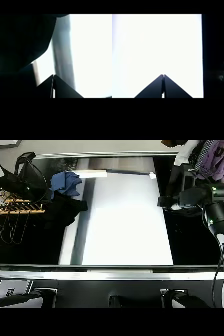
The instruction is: Fold the clothes and pants, and hang the long-sleeved shirts on hangers.
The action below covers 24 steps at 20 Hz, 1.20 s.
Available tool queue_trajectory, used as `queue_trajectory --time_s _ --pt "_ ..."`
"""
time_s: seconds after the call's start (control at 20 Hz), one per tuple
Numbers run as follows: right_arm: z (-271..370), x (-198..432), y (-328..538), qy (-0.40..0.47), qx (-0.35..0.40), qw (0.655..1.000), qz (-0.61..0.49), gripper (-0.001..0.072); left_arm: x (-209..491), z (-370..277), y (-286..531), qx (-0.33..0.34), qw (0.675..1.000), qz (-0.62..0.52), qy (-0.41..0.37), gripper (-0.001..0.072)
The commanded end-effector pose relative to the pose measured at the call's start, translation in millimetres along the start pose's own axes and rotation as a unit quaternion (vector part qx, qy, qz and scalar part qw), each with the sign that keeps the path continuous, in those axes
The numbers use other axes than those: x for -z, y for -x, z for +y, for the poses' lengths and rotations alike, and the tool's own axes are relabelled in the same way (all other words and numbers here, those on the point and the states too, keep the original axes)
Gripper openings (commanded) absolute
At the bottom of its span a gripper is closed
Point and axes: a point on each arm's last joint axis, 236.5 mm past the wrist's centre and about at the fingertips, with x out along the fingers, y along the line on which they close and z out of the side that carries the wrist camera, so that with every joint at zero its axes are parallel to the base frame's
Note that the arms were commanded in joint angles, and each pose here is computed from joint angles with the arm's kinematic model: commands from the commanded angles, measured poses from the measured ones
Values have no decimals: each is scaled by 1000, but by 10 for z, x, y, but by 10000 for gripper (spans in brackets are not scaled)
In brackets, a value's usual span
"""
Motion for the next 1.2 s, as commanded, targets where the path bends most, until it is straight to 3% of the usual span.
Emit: queue_trajectory --time_s 0.0,0.75,0.8,0.9,1.0,1.15 --pt "6 -3 5 0 0 1000 -1 31 0 0 2 0 1000 0 0 22" --pt "6 -3 5 0 -1 1000 -1 31 -24 -35 -22 6 1000 -3 -1 24" --pt "6 -3 5 0 -1 1000 -1 31 -38 -24 -45 3 1000 -4 -1 102" --pt "13 9 5 -1 -2 1000 2 31 -56 184 -129 -36 999 2 6 717" --pt "5 58 6 -1 0 1000 12 31 -179 635 -224 -119 992 -14 33 720" --pt "-3 97 7 -1 1 1000 20 31 -511 1052 -610 -140 987 -57 62 720"
